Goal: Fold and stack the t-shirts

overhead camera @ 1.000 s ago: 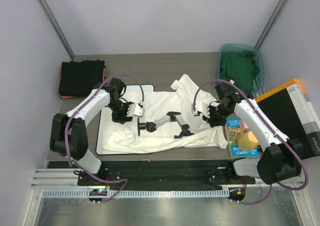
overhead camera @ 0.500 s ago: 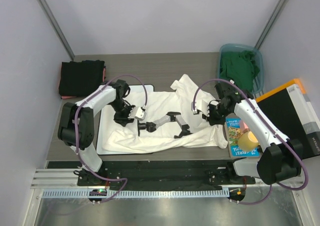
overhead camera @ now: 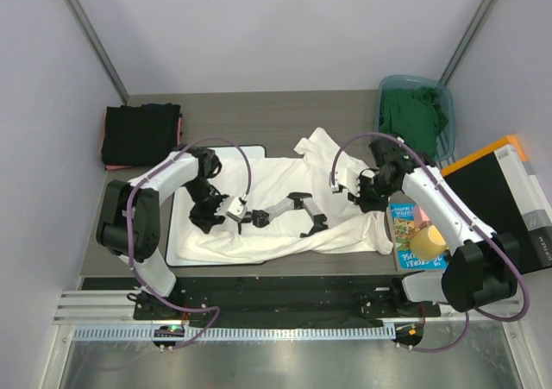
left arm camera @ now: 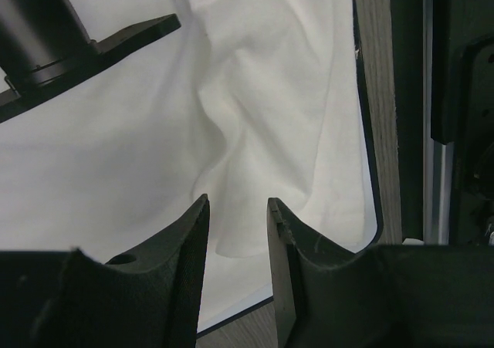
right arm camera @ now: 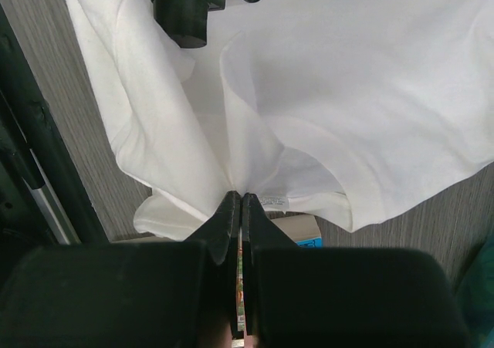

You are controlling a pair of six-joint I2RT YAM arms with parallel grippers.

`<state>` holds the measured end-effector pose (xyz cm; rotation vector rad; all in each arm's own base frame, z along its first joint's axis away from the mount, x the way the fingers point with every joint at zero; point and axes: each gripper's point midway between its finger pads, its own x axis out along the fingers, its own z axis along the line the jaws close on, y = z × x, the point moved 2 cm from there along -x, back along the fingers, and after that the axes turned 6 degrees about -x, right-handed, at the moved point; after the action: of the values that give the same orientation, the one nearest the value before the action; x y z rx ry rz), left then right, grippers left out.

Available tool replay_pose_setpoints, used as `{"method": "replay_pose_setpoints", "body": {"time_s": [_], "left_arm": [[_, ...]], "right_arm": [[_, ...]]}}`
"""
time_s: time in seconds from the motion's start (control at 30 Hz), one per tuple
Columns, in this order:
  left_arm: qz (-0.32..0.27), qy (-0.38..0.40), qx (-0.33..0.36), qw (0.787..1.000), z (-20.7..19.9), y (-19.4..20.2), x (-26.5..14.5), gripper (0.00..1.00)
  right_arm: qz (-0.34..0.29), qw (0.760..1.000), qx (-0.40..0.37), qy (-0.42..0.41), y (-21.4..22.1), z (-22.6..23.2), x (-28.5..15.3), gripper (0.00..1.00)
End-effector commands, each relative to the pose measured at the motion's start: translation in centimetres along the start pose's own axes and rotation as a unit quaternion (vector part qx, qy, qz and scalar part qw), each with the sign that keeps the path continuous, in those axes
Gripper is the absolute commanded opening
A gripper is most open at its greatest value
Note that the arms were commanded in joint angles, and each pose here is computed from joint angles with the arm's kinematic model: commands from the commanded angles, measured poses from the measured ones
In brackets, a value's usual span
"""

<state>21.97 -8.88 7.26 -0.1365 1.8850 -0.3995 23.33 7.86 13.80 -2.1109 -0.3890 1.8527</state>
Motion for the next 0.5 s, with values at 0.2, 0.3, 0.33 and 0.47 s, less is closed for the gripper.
{"method": "replay_pose_setpoints", "body": {"time_s": [0.2, 0.3, 0.33, 0.47], "left_arm": [[-0.015, -0.024, -0.004, 1.0, 1.0, -0.2, 1.1, 0.37], [-0.014, -0.035, -0.003, 0.999, 2.0, -0.3, 0.9, 0.37], [-0.015, -0.034, -0.006, 0.999, 2.2, -0.3, 0.9, 0.37], [-0.024, -0.023, -0.004, 0.999, 2.3, -0.8, 0.7, 0.37]], "right_arm": [[-0.015, 0.999, 0.0, 0.036, -1.6, -2.7, -1.4, 0.01], [-0.011, 0.999, -0.003, 0.038, -1.5, -2.8, -1.6, 0.01], [-0.01, 0.999, -0.003, 0.037, -1.5, -2.8, -1.5, 0.01], [-0.01, 0.999, -0.004, 0.037, -1.5, -2.9, -1.5, 0.01]]}}
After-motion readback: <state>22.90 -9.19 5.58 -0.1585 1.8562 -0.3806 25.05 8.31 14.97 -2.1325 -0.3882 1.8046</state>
